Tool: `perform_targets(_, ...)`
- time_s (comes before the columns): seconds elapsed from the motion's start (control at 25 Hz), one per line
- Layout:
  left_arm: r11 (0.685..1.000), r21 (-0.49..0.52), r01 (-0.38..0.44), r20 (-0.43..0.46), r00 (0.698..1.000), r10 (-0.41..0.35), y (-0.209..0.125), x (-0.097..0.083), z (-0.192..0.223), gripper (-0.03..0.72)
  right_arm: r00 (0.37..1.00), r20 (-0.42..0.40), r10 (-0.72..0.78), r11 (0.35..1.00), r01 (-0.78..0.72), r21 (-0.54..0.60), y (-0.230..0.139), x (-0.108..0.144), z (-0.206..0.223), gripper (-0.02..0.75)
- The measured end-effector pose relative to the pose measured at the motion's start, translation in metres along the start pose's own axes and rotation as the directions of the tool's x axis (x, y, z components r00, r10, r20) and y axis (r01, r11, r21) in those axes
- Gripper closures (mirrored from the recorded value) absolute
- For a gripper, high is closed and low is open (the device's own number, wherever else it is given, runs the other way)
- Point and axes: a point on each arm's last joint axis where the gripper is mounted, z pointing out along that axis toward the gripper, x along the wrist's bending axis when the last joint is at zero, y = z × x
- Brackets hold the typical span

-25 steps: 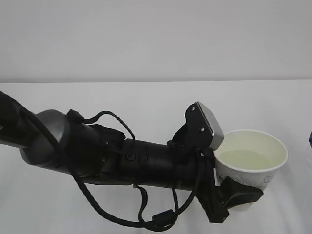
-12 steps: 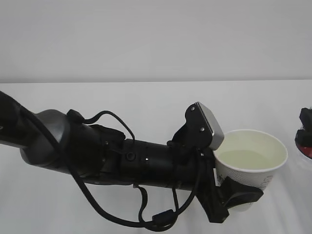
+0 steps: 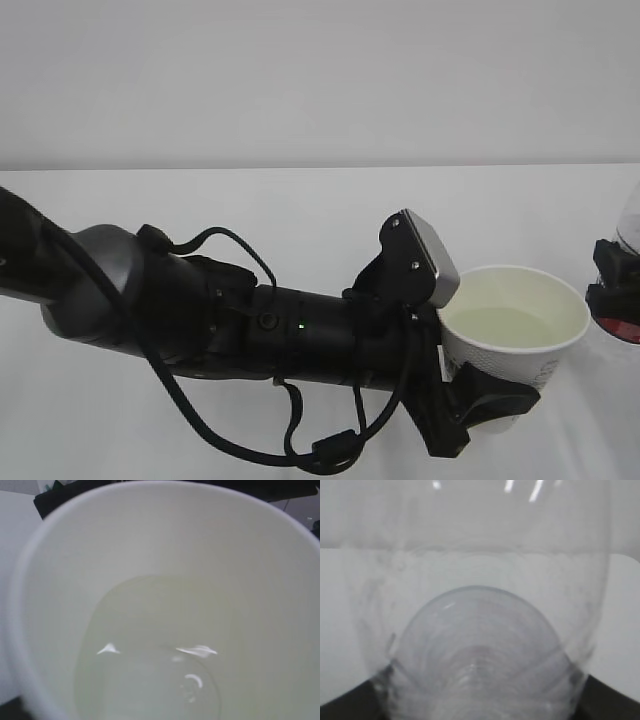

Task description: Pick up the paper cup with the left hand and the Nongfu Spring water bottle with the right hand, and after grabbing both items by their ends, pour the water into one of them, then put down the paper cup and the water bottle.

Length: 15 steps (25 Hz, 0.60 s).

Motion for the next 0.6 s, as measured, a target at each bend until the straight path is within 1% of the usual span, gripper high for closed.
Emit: perform_targets(0.6,1.000,0.000,0.000,0.000,1.000,0.000,0.000,0.000,0.000,0.185,1.000,0.000,-0.002,1.000,0.002,0.006,-0.003,0.005,0.037,0.300)
